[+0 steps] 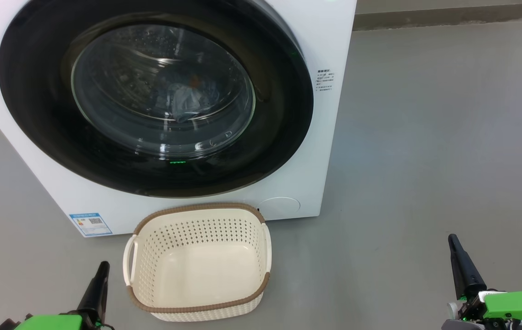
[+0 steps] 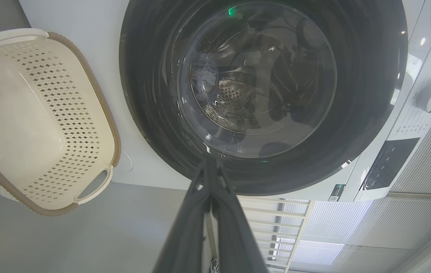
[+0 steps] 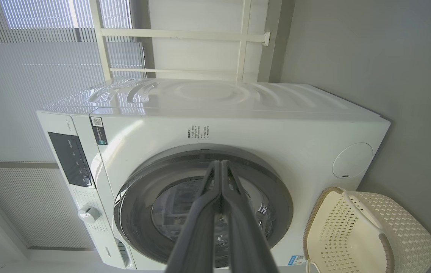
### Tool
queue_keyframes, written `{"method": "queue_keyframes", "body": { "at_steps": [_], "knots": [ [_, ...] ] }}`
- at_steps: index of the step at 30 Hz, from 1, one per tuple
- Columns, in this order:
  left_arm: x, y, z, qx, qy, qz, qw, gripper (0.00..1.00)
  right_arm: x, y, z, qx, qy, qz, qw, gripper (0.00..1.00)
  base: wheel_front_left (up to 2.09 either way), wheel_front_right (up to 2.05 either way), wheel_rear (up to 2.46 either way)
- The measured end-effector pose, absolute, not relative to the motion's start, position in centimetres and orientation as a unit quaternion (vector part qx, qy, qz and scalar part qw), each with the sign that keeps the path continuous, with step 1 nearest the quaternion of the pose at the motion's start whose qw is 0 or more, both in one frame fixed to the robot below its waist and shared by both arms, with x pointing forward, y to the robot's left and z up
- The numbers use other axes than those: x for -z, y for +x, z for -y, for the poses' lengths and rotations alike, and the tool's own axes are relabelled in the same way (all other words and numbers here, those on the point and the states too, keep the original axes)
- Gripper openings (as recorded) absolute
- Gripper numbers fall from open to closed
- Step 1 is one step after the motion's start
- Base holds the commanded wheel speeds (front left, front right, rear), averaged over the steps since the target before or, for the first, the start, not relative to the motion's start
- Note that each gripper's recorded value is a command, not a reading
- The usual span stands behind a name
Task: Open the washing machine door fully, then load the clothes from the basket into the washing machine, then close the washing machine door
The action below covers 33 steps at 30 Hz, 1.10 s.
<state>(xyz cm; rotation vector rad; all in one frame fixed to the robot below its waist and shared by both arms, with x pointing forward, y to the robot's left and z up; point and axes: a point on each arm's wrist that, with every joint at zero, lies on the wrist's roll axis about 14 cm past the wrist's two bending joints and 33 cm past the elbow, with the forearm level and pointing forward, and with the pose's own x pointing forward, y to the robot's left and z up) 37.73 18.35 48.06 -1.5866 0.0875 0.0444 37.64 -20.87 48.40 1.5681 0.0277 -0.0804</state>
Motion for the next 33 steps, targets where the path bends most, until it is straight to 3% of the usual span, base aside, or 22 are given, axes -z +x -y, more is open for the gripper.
{"method": "queue_keyframes", "body": {
  "at_steps": [33],
  "knots": [
    [-48.07,37.73,-18.35,-0.020,-0.712,-0.039,0.700,0.00,-48.40,37.64,20.88,0.036,0.706,-0.012,0.707,0.00,0.00,0.00,0.00]
  ]
}}
